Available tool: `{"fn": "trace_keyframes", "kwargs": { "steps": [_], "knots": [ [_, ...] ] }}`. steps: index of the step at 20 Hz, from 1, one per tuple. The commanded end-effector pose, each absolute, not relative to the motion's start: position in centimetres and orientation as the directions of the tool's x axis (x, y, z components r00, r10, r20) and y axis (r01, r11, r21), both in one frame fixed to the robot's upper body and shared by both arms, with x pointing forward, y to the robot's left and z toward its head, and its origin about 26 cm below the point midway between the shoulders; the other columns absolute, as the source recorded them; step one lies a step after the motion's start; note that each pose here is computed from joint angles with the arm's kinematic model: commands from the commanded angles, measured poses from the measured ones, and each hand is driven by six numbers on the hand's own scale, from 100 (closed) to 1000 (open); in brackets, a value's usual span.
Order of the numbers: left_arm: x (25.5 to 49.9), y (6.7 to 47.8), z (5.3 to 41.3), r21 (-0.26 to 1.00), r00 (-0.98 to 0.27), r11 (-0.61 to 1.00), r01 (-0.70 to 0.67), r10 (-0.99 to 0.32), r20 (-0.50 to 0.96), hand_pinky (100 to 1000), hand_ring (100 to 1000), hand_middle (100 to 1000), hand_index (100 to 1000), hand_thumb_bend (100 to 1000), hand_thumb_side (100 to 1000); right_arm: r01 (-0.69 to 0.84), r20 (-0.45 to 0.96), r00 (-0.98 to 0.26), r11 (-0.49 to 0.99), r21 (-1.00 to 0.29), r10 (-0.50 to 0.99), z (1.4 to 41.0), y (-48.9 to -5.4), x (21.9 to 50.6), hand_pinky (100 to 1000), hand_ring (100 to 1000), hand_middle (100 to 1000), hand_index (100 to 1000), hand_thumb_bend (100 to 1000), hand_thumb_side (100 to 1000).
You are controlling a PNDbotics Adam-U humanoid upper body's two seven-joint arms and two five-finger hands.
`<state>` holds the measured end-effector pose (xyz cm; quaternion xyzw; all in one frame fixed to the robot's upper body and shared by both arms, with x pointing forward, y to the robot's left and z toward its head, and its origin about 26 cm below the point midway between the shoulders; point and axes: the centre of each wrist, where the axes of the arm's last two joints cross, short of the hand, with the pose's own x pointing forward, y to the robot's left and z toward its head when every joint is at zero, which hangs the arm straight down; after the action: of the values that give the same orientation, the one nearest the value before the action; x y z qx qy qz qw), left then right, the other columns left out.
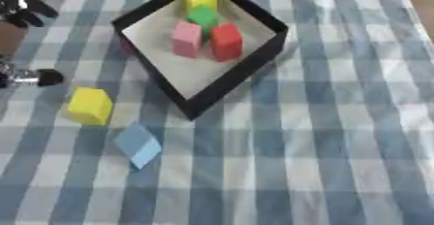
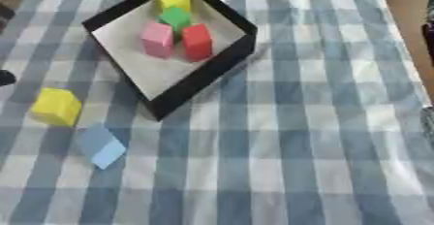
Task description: Pick up objects on the table and place them in the box.
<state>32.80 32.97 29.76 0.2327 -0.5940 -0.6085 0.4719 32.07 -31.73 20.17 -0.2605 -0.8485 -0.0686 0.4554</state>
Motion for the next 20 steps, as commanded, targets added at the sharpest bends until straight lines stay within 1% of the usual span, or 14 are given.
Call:
{"fn": "trace_keyframes", "kwargs": {
  "steps": [1,4,6,7,12,14,17,20],
  "knots": [
    [32.4,32.8,31.3,0.944,-0.460,0.094,0.315,-0.855,0.239,869,837,847,867,658,304,0.509,0.789,-0.463,0.850,-0.136,0.404,21.1,-32.1,31.9,796,800,706,842,100,595],
    [32.5,32.5,31.5,0.937,-0.475,0.074,0.341,-0.847,0.239,878,846,858,872,649,311,0.512,0.792,-0.457,0.848,-0.139,0.405,20.9,-32.1,31.9,796,800,705,832,100,597],
    [32.4,32.3,31.7,0.929,-0.499,0.052,0.366,-0.832,0.243,885,853,861,874,684,344,0.513,0.794,-0.452,0.847,-0.139,0.405,20.8,-32.1,31.9,796,799,704,829,100,597],
    [32.3,32.2,31.9,0.925,-0.513,0.036,0.377,-0.824,0.241,882,850,858,873,686,351,0.514,0.795,-0.451,0.846,-0.141,0.406,20.8,-32.2,31.9,796,799,704,829,100,598],
    [32.0,32.1,32.8,0.913,-0.576,-0.016,0.408,-0.780,0.244,874,843,850,868,673,361,0.516,0.798,-0.443,0.844,-0.145,0.408,20.6,-32.2,31.9,796,799,704,827,100,600],
    [32.0,31.9,32.7,0.906,-0.586,-0.029,0.422,-0.771,0.248,868,838,843,868,659,365,0.516,0.799,-0.442,0.844,-0.145,0.408,20.6,-32.2,31.9,796,799,704,827,100,599],
    [31.9,31.7,32.3,0.900,-0.590,-0.041,0.435,-0.768,0.250,860,829,804,870,655,352,0.514,0.798,-0.444,0.845,-0.145,0.407,20.6,-32.1,31.9,796,799,703,826,100,599],
    [31.9,31.6,31.6,0.902,-0.576,-0.033,0.431,-0.779,0.247,858,828,819,873,663,350,0.511,0.799,-0.444,0.847,-0.147,0.406,20.6,-32.0,31.9,796,798,703,826,100,600]
  ]
}}
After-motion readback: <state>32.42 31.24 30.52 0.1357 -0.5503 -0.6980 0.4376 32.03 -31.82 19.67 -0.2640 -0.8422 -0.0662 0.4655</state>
